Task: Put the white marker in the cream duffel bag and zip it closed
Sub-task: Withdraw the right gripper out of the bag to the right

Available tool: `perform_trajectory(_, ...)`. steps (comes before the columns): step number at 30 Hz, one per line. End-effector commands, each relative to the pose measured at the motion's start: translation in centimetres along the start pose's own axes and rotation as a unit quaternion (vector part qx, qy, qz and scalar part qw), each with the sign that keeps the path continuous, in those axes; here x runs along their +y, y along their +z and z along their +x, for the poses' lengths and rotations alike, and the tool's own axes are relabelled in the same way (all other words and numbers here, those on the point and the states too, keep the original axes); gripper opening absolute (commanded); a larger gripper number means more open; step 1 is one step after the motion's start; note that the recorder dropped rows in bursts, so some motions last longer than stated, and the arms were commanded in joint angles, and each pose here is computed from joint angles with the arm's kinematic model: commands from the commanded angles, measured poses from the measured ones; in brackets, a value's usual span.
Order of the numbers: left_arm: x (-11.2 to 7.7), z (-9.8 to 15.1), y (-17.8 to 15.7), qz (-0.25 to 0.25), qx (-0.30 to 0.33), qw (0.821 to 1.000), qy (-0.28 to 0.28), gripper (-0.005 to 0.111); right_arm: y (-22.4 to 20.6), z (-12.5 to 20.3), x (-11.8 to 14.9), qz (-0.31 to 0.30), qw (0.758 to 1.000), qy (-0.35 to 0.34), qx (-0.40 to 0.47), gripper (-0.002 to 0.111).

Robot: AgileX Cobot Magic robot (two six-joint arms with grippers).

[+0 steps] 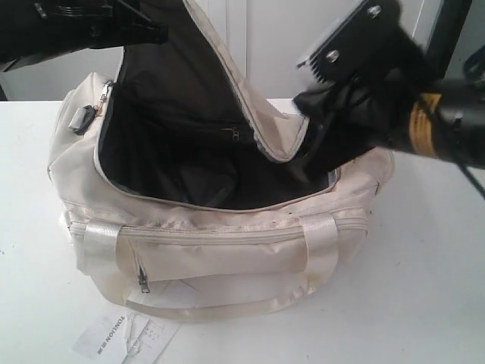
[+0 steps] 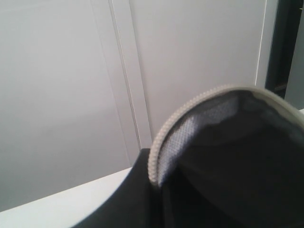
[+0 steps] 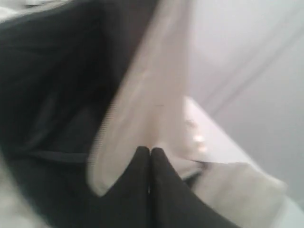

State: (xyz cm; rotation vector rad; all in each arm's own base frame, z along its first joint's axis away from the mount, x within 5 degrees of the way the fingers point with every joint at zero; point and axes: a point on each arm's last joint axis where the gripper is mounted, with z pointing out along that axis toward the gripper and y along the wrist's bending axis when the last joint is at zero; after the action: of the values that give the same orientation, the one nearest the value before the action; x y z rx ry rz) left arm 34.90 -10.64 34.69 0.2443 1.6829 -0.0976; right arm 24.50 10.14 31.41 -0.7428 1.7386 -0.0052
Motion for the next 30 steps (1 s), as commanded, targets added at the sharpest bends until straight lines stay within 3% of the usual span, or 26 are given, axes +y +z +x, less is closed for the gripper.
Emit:
perform_trajectory(1, 0.2, -0.5, -0.2, -0.003, -0.007, 1.000, -0.008, 0.000, -2.2, 0.2, -3.9, 0.210, 0.977, -0.011, 0.031, 0.000)
perform_trajectory(4, 0.2, -0.5, -0.2, -0.002, -0.007, 1.000, -0.008, 0.000, -3.1, 0.6, -5.4, 0.301, 0.950, -0.046, 0.068, 0.000)
perform_trajectory(6, 0.1, -0.5, -0.2, -0.002, -0.006, 1.000, -0.008, 0.000, -3.5, 1.0, -5.9, 0.330, 0.935, -0.073, 0.105, 0.000)
perform_trajectory(8, 0.1, -0.5, -0.2, -0.001, -0.005, 1.000, -0.008, 0.000, -3.9, 1.7, -6.2, 0.342, 0.922, -0.095, 0.156, 0.000)
perform_trajectory(11, 0.1, -0.4, -0.2, 0.002, -0.002, 1.000, -0.008, 0.000, -4.6, 3.3, -6.1, 0.341, 0.905, -0.070, 0.246, 0.000)
perform_trajectory(14, 0.1, -0.4, -0.2, 0.003, 0.000, 1.000, -0.008, 0.000, -4.6, 4.9, -4.8, 0.272, 0.906, -0.021, 0.325, 0.000)
perform_trajectory(17, -0.1, -0.2, -0.2, 0.011, 0.009, 1.000, -0.008, 0.000, -4.4, 6.0, -2.5, 0.158, 0.912, 0.042, 0.377, 0.000)
perform_trajectory(23, -0.5, 0.2, -0.3, 0.032, 0.033, 0.999, -0.008, 0.000, -3.8, 5.6, 1.8, -0.059, 0.919, 0.140, 0.364, 0.000)
perform_trajectory(26, -0.9, 0.7, -0.4, 0.056, 0.061, 0.997, -0.008, 0.000, -3.7, 5.0, 2.8, -0.112, 0.919, 0.165, 0.340, 0.000)
perform_trajectory(30, -1.8, 1.4, -1.0, 0.112, 0.112, 0.987, 0.028, 0.000, -3.6, 4.5, 2.7, -0.119, 0.923, 0.161, 0.330, 0.000)
